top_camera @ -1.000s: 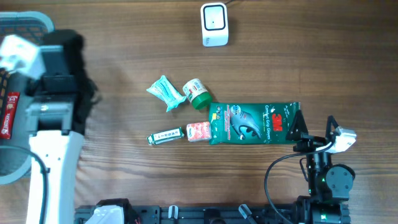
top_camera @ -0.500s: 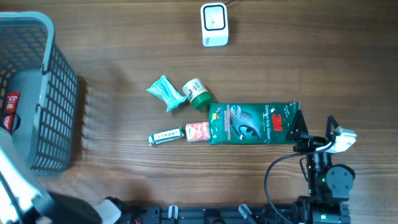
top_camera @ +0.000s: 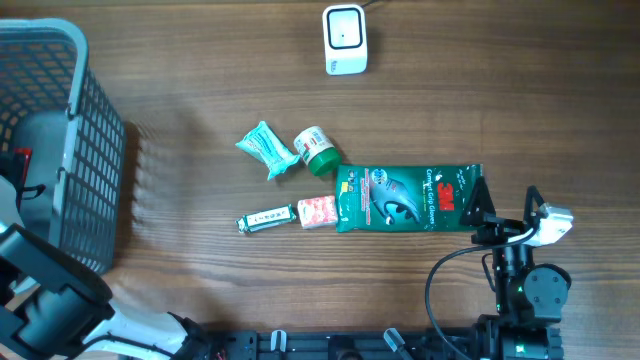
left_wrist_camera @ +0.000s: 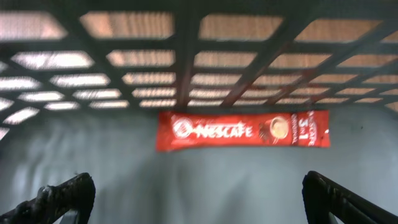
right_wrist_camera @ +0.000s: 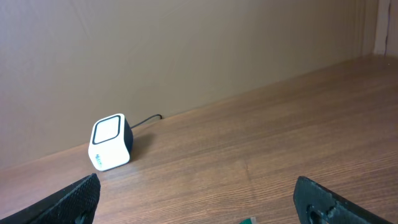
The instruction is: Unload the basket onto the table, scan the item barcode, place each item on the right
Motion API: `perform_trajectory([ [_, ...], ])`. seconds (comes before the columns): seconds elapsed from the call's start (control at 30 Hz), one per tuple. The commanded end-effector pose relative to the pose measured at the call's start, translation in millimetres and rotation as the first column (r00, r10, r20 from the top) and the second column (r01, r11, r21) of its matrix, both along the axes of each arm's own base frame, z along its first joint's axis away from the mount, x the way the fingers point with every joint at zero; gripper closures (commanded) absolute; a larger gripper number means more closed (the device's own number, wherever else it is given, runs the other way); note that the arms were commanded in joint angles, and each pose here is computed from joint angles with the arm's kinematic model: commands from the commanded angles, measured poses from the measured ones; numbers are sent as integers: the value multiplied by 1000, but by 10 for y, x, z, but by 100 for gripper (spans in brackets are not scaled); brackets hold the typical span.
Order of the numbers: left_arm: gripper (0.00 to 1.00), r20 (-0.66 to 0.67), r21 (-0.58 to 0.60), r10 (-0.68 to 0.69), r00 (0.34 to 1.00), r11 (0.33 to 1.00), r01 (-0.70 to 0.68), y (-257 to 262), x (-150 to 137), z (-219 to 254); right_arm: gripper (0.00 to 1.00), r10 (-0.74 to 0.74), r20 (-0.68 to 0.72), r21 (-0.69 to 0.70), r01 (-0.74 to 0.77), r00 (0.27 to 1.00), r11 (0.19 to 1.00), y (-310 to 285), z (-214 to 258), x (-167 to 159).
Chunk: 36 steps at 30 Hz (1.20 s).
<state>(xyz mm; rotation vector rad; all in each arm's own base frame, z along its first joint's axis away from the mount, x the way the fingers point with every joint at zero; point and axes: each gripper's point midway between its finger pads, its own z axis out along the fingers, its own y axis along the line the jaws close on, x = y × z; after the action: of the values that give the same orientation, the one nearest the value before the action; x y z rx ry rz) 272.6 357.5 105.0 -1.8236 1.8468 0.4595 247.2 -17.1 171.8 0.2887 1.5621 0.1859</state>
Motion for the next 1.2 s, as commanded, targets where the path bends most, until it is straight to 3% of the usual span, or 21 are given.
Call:
perform_trajectory([
  [0.0,0,-60,57,-88,994,994,92,133,70,-15,0,-3,8,-12,3,1000,1000,-3,19,-2],
  [0.13,3,-62,57,-151,987,986,155,162,178,-100,0,-4,8,-12,4,1000,1000,-4,19,-2],
  [0.37,29,-50,12,-169,984,985,170,157,264,-369,0,-4,8,-12,4,1000,1000,-4,19,-2],
  [0.57,25,-43,-15,-182,982,983,181,159,320,-564,0,-4,8,-11,4,1000,1000,-4,19,-2],
  [0.9,40,-55,-32,-183,982,983,182,168,331,-734,0,-3,8,-12,3,1000,1000,-3,19,-2],
  [1.17,25,-91,-87,-187,978,980,179,100,266,-951,0,-4,8,-12,4,1000,1000,-4,19,-2],
])
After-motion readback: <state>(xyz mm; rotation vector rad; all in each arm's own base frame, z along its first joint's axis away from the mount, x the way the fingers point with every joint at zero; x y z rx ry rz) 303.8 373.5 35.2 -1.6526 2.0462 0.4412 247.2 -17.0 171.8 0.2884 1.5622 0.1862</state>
